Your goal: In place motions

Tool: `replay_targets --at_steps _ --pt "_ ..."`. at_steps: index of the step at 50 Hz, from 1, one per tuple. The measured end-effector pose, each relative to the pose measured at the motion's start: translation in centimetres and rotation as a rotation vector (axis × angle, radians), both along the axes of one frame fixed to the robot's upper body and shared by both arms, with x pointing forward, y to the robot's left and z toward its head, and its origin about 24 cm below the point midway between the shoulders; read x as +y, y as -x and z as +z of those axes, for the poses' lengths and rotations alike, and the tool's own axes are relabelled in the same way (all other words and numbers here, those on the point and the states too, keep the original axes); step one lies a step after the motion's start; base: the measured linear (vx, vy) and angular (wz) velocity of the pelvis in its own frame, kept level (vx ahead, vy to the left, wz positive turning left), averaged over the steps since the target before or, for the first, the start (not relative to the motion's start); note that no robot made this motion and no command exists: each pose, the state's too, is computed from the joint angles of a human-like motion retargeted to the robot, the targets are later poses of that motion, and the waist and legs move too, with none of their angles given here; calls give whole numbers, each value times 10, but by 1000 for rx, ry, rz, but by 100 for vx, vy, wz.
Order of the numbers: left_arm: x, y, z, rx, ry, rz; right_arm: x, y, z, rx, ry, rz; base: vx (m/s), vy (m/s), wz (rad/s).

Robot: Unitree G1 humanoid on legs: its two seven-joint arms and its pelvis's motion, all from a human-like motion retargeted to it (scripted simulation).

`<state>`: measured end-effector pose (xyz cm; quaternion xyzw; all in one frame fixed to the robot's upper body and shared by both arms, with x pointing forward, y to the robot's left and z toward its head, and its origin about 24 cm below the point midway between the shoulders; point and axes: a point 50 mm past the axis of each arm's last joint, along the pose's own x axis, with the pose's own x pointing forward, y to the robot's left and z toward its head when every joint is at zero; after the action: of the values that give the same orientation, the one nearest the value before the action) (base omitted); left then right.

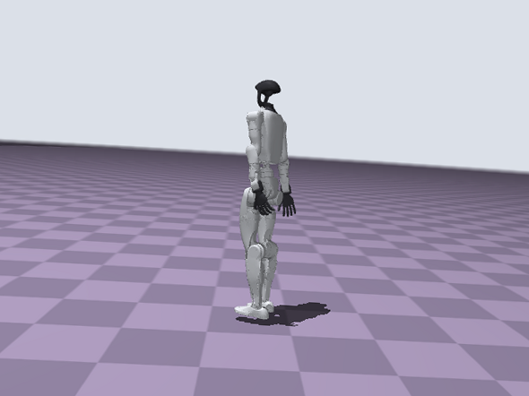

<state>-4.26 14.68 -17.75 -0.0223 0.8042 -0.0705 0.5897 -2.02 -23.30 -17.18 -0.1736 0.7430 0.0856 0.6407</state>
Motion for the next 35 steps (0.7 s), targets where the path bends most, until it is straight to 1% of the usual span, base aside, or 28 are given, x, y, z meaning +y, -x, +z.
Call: replay_targets --at_steps 5,9,15,22,25,28,32,35 --pt "1 2 2 43 8 24 4 34 3 67 -11 -194 -11 8 19" --pt "7 -18 0 -8 -7 1 7 51 6 97 -4 -271 -16 14 -1" --pt "18 -49 0 -83 -26 -67 6 60 8 124 -24 -206 -17 13 -18" --pt "24 -81 1 -166 -21 -145 -19 50 12 111 74 -59 -18 12 -76" --pt "26 -99 2 -214 -16 -176 -23 46 14 118 107 -99 -13 5 10" --pt "22 -109 2 -279 2 -185 -17 50 13 129 122 -195 2 -3 33" --pt "17 -84 -3 -275 3 -153 -2 52 11 158 138 -285 21 -5 56" --pt "12 -38 -4 -141 -15 -54 11 17 3 90 105 -266 9 -9 35"
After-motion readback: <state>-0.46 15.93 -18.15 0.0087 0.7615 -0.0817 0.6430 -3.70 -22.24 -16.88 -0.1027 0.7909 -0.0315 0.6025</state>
